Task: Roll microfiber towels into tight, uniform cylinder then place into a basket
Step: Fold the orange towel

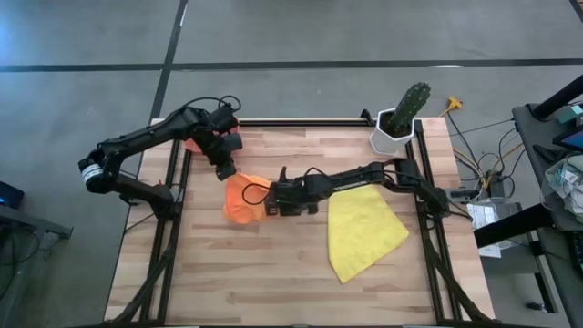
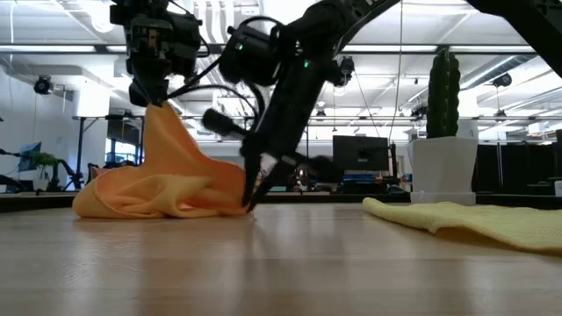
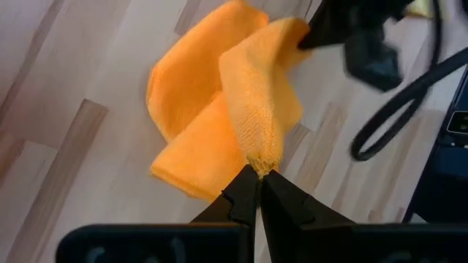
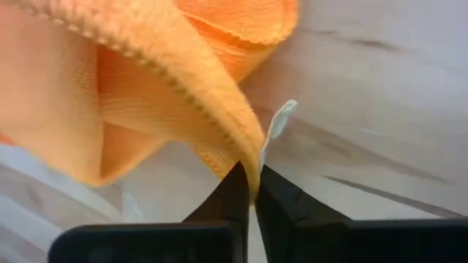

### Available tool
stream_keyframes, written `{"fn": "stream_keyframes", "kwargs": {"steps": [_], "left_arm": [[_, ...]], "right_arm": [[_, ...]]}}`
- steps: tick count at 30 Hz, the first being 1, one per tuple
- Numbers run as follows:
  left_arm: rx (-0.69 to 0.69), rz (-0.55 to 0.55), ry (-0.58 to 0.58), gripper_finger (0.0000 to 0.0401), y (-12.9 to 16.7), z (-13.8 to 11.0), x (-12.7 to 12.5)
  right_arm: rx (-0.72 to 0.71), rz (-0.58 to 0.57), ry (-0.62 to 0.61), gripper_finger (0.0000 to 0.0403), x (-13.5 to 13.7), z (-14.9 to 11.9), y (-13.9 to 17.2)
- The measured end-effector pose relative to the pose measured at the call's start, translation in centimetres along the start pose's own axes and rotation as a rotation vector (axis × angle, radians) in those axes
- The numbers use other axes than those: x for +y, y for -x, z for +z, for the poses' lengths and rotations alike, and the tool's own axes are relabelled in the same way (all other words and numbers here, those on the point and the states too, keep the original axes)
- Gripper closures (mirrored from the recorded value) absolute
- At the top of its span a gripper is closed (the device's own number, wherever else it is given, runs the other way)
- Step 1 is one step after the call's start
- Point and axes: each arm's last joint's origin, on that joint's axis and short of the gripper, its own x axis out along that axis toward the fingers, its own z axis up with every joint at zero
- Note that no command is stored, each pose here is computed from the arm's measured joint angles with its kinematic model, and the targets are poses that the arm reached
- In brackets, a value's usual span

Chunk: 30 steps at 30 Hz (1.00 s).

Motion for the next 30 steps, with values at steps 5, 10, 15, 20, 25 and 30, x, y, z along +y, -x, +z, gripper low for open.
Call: {"fn": "stream_keyframes", "kwargs": {"steps": [5, 10, 15, 20, 25, 30], "left_arm": [[0.0, 0.0, 0.001, 0.0401, 0.4, -0.2, -0.2], [-0.031, 0.003, -0.011, 0.0401, 2.0, -0.7, -0.9], [-0.108, 0.011, -0.047, 0.0401, 5.1, -1.3, -2.3], [-0.24, 0.07, -0.1, 0.0401, 8.9, -1.7, -3.9], [-0.326, 0.181, -0.15, 0.0401, 12.6, -2.3, -5.1], [-0.411, 0.29, -0.202, 0.0401, 15.6, -2.7, -6.2]], "right_arm": [[-0.071, -0.03, 0.113, 0.0394, 0.2, 0.1, 3.6], [-0.194, 0.027, 0.26, 0.0394, 0.9, 0.2, 9.0], [-0.292, 0.082, 0.496, 0.0394, 1.2, 0.2, 14.5], [-0.408, 0.074, 0.737, 0.0395, 0.5, 0.2, 19.4], [-0.494, 0.089, 0.828, 0.0395, -0.5, 0.7, 23.7], [-0.577, 0.132, 0.853, 0.0395, -1.7, 1.1, 27.7]]}}
